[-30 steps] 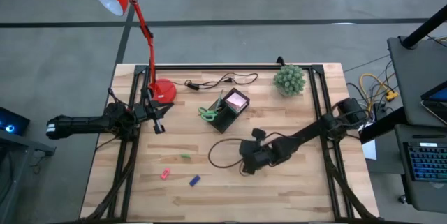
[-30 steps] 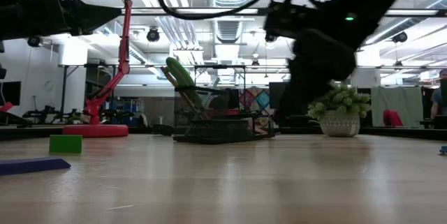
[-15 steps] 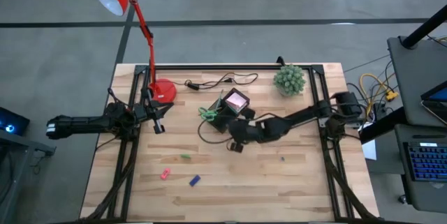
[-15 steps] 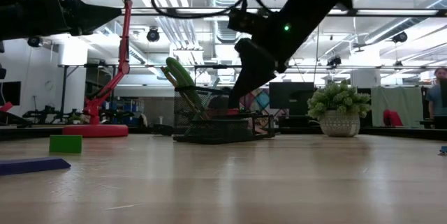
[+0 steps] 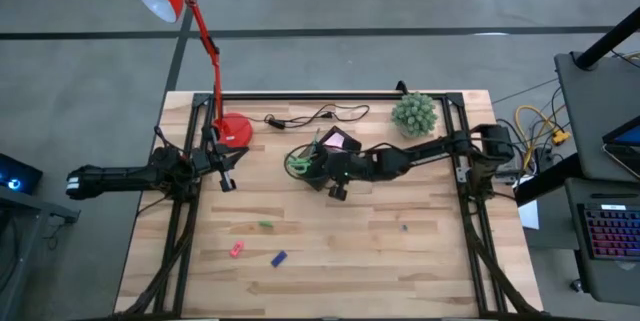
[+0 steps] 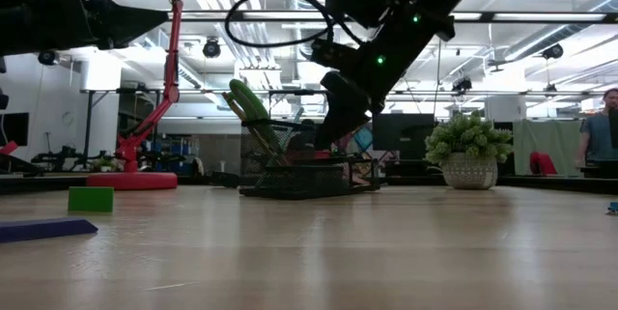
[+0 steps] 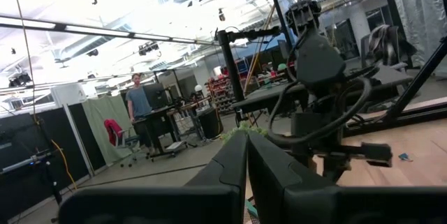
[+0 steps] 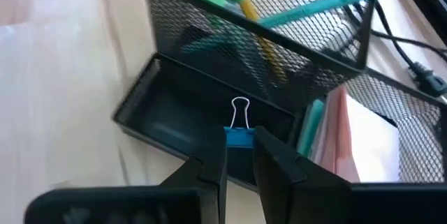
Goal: Pick and place office supplies into organizer
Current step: Put the left blue binder clip into the black desk organizer
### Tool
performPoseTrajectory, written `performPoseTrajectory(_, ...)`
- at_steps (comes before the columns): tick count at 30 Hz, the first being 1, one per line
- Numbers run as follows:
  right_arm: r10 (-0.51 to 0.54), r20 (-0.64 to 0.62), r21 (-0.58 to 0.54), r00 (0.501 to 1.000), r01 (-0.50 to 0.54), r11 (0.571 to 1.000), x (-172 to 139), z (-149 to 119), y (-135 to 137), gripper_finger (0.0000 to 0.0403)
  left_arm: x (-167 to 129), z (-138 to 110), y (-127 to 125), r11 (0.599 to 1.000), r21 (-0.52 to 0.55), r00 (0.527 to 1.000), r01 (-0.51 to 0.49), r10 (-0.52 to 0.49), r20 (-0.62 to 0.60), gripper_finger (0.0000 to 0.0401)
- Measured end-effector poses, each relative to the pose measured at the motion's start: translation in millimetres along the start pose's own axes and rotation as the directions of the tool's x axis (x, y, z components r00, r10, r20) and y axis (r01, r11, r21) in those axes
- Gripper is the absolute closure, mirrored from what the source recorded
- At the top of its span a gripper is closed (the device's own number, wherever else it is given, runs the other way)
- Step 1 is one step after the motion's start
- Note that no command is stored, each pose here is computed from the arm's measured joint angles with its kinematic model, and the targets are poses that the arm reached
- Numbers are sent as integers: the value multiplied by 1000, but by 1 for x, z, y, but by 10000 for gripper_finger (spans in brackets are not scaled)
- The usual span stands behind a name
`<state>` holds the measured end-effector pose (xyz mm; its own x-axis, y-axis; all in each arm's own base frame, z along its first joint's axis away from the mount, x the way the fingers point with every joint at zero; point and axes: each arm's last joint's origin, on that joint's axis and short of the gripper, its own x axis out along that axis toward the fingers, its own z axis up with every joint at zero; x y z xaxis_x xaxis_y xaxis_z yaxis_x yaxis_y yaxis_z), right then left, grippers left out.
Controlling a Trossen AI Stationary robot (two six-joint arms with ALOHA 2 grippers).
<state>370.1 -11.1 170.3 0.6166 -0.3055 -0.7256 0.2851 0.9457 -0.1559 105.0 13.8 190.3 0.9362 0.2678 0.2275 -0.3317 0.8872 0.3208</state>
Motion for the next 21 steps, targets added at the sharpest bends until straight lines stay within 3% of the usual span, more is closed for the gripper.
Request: performPoseTrajectory(21, 45, -11, -34, 999, -45, 998, 4, 0, -11, 335, 0, 0, 0, 1000, 0, 1000, 0, 0, 0, 401)
